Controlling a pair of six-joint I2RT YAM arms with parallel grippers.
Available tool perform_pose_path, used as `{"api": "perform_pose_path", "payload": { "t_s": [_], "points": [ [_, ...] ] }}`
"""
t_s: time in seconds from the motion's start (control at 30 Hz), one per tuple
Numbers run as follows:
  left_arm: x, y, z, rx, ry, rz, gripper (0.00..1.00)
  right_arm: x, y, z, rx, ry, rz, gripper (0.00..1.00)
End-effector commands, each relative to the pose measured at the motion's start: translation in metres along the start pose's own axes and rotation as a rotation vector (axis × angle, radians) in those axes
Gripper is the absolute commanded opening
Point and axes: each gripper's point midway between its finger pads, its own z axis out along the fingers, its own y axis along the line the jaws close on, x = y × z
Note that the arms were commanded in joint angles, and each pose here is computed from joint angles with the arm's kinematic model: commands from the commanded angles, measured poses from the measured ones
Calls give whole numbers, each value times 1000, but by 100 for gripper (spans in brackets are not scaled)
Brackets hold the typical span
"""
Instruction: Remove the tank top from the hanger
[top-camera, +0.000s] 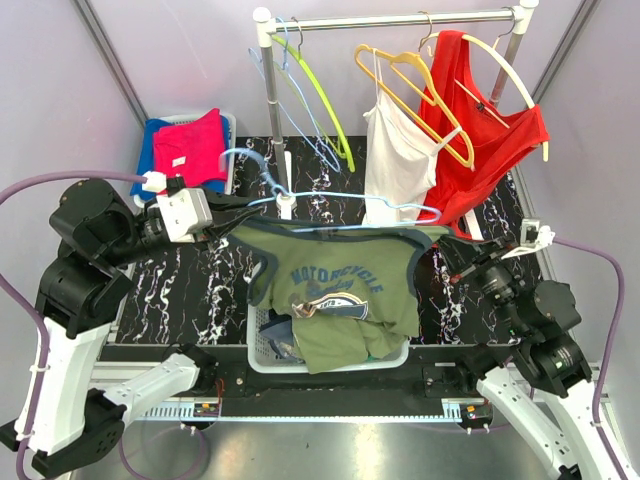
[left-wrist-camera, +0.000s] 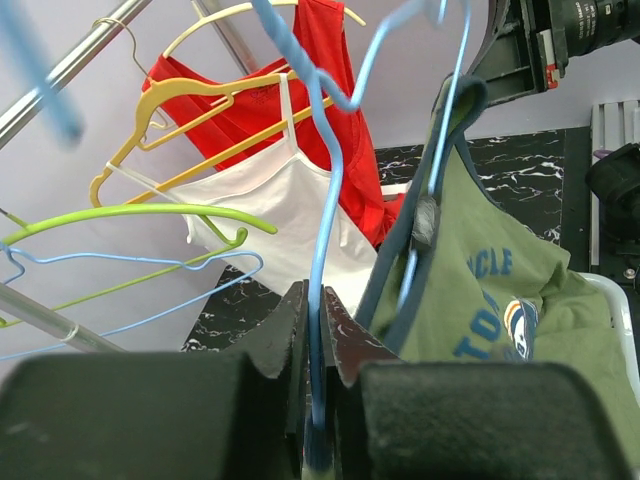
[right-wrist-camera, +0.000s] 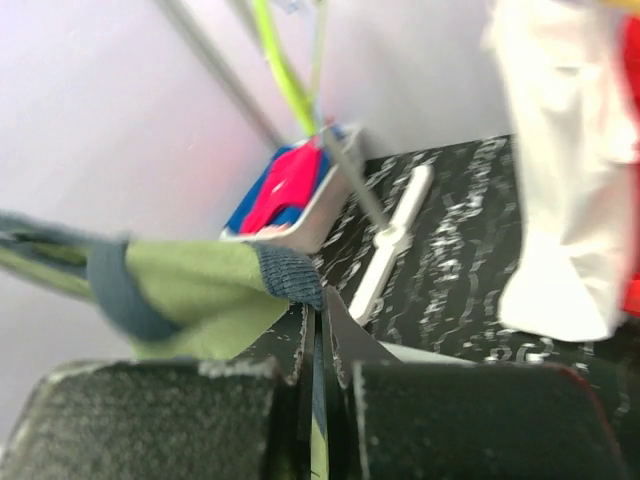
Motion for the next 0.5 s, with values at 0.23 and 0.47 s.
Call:
{"api": "perform_pose_path", "payload": {
  "t_s": [0.23,0.47],
  "points": [
    [-22,3,-3,-11,-70,54,9,26,2,19,-36,165,-76,0],
    [-24,4,-3,-10,-72,57,9,36,60,26,-346,320,-89,1]
  ]
}}
